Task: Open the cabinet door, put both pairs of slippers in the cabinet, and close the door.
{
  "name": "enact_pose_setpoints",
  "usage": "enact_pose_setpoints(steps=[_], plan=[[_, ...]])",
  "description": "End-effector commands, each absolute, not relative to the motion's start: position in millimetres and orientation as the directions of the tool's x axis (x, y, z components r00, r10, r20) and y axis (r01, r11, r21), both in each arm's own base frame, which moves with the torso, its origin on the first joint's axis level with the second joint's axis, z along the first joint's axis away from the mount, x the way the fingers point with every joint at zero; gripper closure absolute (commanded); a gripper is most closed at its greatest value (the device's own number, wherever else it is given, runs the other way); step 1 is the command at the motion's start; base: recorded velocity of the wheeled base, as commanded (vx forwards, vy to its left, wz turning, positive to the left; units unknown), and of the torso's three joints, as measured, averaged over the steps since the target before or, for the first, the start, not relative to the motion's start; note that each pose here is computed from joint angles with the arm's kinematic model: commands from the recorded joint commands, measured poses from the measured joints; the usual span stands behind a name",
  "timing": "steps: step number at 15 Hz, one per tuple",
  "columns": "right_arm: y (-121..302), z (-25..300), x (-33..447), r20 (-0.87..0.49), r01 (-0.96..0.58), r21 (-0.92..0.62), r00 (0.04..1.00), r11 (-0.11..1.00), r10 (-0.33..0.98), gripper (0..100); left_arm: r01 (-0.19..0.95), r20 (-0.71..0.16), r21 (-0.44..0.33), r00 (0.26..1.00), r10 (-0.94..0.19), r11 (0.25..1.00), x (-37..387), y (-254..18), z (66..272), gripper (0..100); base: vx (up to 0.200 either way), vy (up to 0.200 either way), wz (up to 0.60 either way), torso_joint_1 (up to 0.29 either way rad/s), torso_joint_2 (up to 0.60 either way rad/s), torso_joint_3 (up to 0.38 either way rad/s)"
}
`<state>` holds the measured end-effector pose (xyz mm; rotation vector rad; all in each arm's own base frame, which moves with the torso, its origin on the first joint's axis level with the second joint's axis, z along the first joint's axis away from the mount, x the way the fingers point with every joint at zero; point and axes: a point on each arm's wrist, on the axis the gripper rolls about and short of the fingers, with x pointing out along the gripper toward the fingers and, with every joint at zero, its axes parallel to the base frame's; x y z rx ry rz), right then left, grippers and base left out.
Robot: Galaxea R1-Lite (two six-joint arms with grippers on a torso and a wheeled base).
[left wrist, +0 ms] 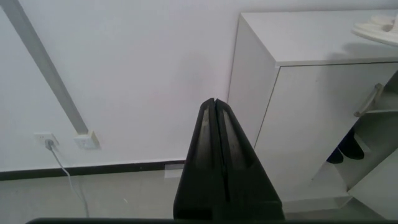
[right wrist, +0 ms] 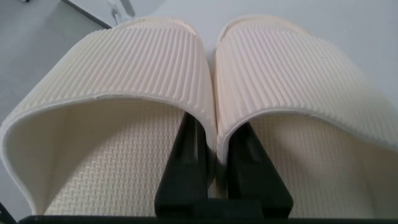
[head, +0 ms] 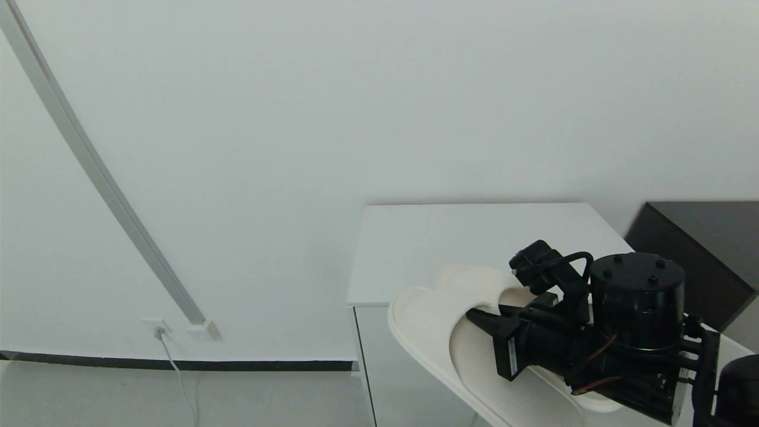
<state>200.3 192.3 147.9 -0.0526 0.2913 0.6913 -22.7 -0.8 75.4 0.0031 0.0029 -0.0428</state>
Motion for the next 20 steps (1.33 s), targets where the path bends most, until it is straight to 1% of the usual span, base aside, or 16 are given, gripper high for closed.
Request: enact_pose_setpoints(steps=[1, 3, 15, 20], plan=[[193.0, 146.0, 201.1, -0.288, -0.635, 0.047, 0.731, 0.771, 0.619, 100, 0.041, -0.003, 0.003, 0.999, -0.041, 0.999, -22.7, -0.8, 75.4, 100, -0.2, 0.0, 0.0, -0.007, 0.0, 0.002], [193.5, 144.0, 201.6, -0.296, -0.634, 0.048, 0.729, 0.772, 0.617, 100, 0.041, -0.003, 0.003, 0.999, -0.041, 0.999, -22.7, -0.8, 75.4, 100, -0.2, 0.0, 0.0, 0.002, 0.0, 0.002], [193.3, 143.0, 200.8, -0.298, -0.636, 0.045, 0.727, 0.77, 0.618, 100, 0.043, -0.003, 0.004, 0.999, -0.043, 0.999, -22.7, -0.8, 75.4, 100, 0.0, 0.0, 0.0, 0.0, 0.0, 0.0], [193.1, 142.6, 200.7, -0.3, -0.635, 0.045, 0.728, 0.771, 0.616, 100, 0.043, -0.003, 0.004, 0.999, -0.043, 0.999, -22.7, -0.8, 75.4, 100, 0.0, -0.2, 0.0, 0.002, 0.01, 0.003]])
